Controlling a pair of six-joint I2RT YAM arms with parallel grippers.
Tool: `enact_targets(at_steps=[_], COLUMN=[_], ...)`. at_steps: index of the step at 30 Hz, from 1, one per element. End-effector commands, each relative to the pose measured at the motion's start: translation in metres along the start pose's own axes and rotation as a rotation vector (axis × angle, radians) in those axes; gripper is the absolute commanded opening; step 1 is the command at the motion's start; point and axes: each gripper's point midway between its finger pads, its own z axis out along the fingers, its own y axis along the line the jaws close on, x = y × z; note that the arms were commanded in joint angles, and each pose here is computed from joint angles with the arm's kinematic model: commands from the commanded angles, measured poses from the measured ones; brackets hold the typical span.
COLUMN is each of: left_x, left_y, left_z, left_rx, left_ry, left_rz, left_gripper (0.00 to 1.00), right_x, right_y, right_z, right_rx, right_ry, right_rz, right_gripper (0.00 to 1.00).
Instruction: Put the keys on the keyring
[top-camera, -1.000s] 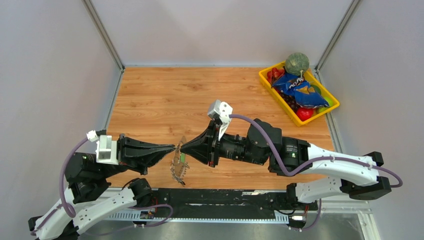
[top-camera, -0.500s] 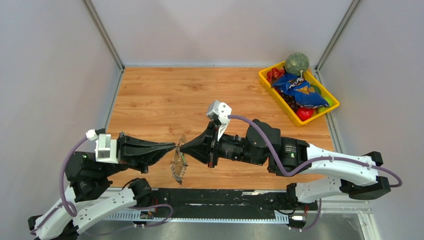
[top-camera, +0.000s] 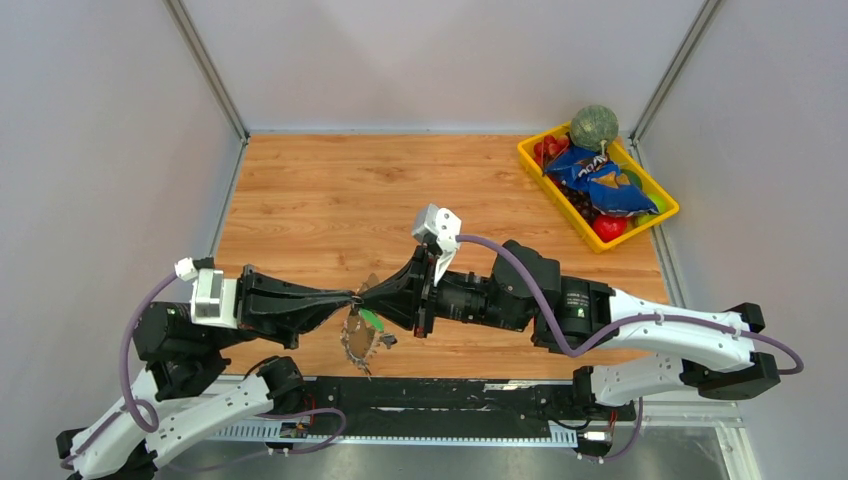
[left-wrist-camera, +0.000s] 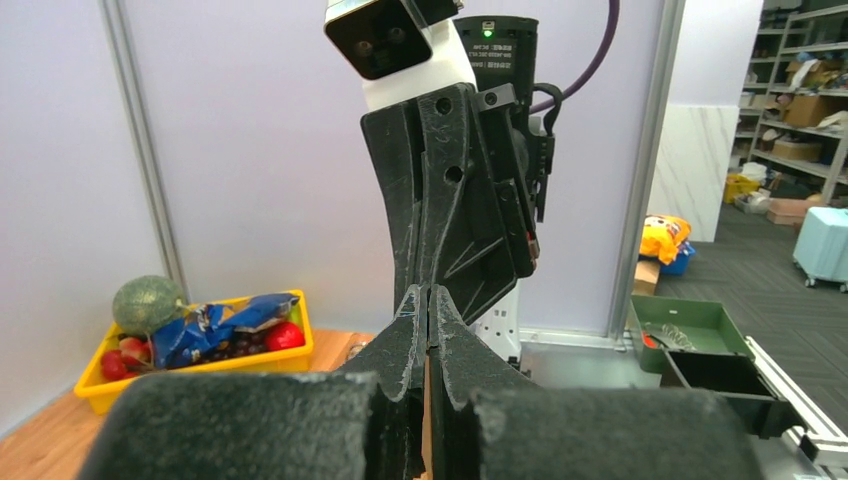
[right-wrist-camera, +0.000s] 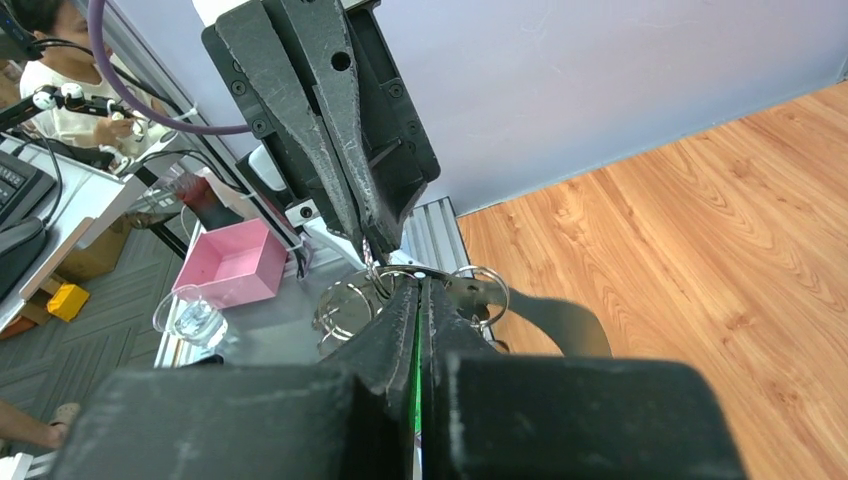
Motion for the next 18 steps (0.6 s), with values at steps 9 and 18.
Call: enact_targets(at_steps=[9, 18], left_x=[-0.023, -0.014], left_y=[-0.015, -0.008], left_z=[0.007, 0.006], left_rx=[0.088, 0.054], left_ry=[-0.114, -0.088], left_rz=[-0.003, -0.011], left_gripper=[0.00, 0.00], right_x=[0.002, -0.023], right_y=[-0.003, -0.011], right_z=[-0.009, -0.041], right_rx=[-0.013, 0.035], right_ry=[-0.041, -0.127], right_rz=[-0.055, -0.040], right_gripper=[0.00, 0.15])
